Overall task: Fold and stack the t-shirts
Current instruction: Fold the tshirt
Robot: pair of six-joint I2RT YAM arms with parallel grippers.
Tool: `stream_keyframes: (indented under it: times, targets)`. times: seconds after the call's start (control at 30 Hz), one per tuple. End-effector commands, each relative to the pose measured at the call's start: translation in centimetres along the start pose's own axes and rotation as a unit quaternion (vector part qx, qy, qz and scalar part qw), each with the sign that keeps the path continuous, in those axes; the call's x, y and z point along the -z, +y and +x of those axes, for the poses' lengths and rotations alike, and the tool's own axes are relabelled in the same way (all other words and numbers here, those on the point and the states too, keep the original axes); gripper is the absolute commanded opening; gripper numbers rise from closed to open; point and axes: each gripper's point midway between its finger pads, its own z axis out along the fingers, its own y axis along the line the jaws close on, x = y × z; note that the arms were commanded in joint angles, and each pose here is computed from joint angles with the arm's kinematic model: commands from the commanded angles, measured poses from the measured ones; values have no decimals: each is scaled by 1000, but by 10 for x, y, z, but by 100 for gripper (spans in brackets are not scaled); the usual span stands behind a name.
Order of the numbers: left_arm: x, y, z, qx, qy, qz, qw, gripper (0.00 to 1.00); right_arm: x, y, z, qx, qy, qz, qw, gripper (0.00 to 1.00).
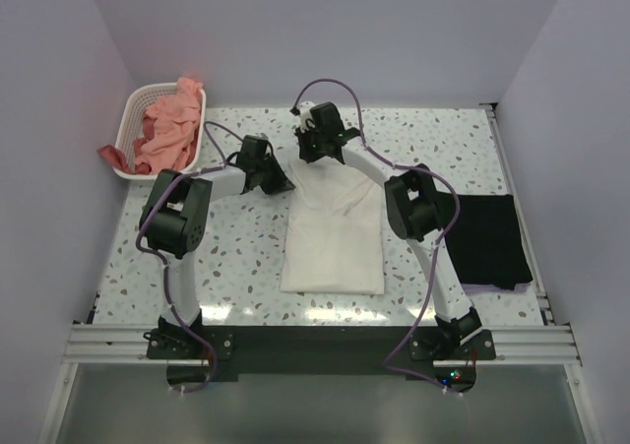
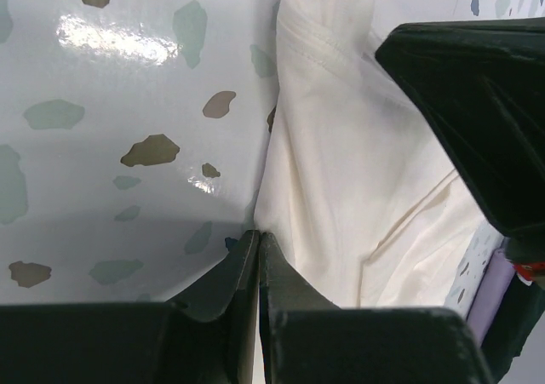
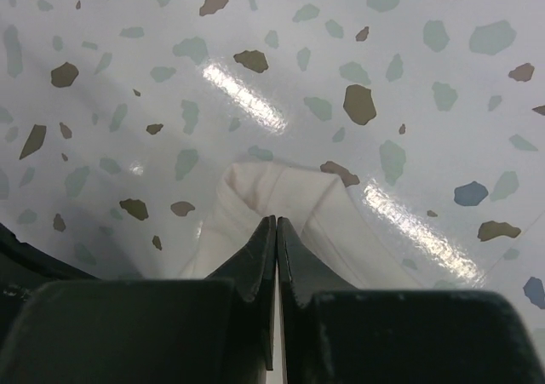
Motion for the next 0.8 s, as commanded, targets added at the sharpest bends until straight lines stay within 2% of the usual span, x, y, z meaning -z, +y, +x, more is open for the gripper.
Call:
stream_keyframes:
  times: [0.0,0.17,0.43,0.77]
  targets:
    - [-5,15,1,7,0,-18,1000,8,42,3,-64,11,-75,5,997,2]
    - [-6,17,1,9,1,-19,1000,7,38,9,-68,10,-85,-17,996,32]
    - [-5,18,-1,9,0,-18,1000,7,10,15,-50,-2,-67,-49,997,33]
    - [-6,19,0,9,2,-18,1000,7,-5,17,-30,-10,-48,-59,997,33]
